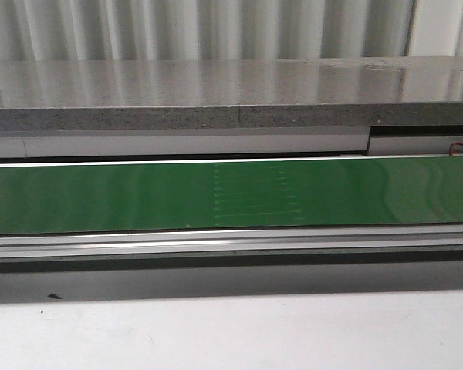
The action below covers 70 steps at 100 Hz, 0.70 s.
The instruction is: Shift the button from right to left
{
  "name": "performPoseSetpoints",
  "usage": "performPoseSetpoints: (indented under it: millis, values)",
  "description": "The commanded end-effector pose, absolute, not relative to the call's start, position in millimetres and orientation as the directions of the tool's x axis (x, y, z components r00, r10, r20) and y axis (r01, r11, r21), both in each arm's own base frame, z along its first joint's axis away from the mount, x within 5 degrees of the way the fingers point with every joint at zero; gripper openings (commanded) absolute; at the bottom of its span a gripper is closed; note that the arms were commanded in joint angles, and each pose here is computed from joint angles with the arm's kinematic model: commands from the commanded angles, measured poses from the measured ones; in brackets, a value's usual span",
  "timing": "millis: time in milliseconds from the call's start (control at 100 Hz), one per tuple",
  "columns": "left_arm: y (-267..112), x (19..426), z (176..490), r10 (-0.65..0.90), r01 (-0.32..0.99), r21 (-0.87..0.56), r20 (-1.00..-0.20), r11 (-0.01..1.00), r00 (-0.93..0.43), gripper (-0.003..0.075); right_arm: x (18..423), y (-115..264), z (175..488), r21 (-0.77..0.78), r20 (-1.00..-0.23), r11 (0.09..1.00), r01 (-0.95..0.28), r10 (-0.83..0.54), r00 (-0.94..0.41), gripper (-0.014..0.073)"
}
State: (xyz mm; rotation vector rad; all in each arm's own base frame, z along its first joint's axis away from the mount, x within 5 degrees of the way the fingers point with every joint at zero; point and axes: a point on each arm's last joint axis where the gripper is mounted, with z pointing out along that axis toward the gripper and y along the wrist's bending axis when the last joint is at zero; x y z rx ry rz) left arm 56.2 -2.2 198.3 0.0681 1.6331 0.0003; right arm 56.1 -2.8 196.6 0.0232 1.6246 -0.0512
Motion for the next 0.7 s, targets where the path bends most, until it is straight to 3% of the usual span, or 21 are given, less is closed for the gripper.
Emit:
performPoseSetpoints:
  millis: [0,390,690]
  values:
    - [-2.3,55.6,194.1,0.034,0.042,0.034,-0.999,0.999,0.008,-0.0021,51.0,-2.9,226.6,-0.035,-0.997,0.998,0.056,-0.039,0.061,-0.0068]
    - [-2.3,55.6,194.1,0.034,0.042,0.034,-0.999,0.999,0.008,-0.002,65.2,-4.7,282.1,-0.035,-0.97,0.998,0.058,-0.02,-0.243,-0.0068]
    - [-2.3,55.6,194.1,0.034,0.042,0.034,-0.999,0.999,0.008,-0.002,97.0,-6.2,285.4,-0.029,-0.878,0.998,0.051,-0.001,-0.478,-0.0068]
